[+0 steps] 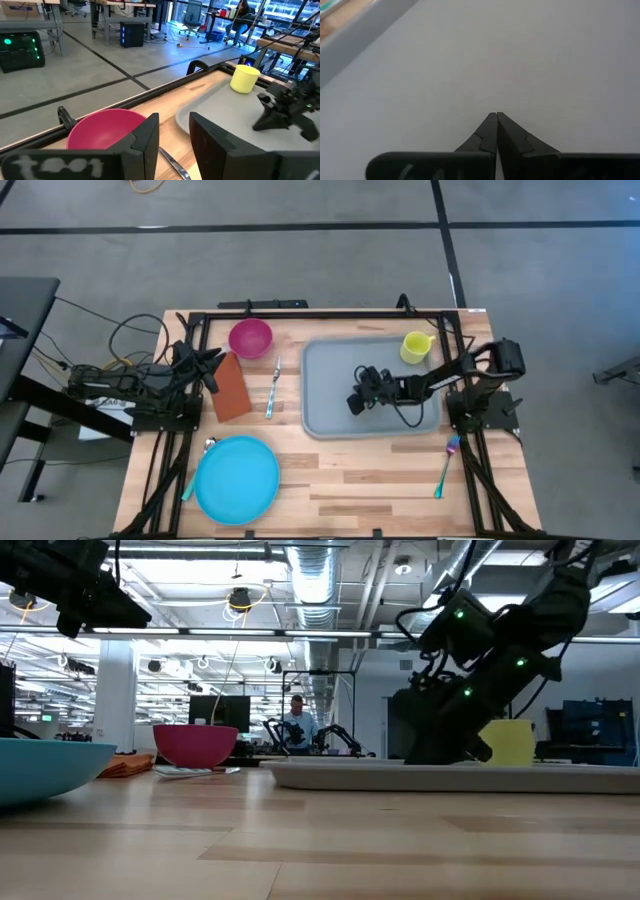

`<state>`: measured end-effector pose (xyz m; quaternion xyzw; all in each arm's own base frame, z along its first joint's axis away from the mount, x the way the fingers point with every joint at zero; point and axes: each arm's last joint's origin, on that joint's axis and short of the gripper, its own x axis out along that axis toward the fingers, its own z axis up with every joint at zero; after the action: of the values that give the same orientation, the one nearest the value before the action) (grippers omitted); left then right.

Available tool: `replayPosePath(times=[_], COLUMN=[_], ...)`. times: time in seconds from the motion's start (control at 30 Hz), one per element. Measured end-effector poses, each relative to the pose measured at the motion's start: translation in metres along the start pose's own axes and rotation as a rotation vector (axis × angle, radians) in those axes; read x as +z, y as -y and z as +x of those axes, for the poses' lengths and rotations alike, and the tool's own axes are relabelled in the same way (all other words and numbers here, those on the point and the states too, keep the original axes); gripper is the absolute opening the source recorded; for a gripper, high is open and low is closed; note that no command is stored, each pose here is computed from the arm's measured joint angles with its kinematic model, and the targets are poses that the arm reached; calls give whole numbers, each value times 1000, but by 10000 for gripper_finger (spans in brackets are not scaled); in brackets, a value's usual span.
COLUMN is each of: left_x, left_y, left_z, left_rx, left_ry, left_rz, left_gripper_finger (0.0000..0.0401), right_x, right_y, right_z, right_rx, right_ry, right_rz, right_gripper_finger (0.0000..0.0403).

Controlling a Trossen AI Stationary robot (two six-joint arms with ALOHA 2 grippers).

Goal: Set up tray
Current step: Move the gray tray to the center of the table

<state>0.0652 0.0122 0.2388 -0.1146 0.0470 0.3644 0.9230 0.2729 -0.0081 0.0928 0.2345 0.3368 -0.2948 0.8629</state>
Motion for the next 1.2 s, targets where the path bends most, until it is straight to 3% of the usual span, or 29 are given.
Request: replayPosePath(times=[0.23, 0.4, 0.53, 0.67, 0.83, 0.97, 1.2], left_x=[0, 0, 0, 0, 0, 0, 0], left_y=[0, 0, 0, 0, 0, 0, 0], left_z=[0, 0, 0, 0, 0, 0, 0], left_rx=[0, 0, 0, 0, 0, -4, -5], left_ry=[0, 0, 0, 0, 0, -4, -5], left_rz=[0, 0, 0, 0, 0, 3, 3], left_gripper_finger=[96, 96, 96, 96, 96, 96, 96], right_x=[-16, -12, -1, 15, 16, 2, -21], right_y=[-20, -31, -42, -55, -56, -53, -41], right_z=[-10, -12, -13, -21, -31, -45, -74], right_rx=[43, 58, 51, -21, -172, -282, -525], right_ry=[12, 34, 57, 79, -109, -225, -296], right_rz=[37, 32, -64, -149, -230, -264, -237], right_gripper_finger=[0, 0, 0, 0, 0, 0, 0])
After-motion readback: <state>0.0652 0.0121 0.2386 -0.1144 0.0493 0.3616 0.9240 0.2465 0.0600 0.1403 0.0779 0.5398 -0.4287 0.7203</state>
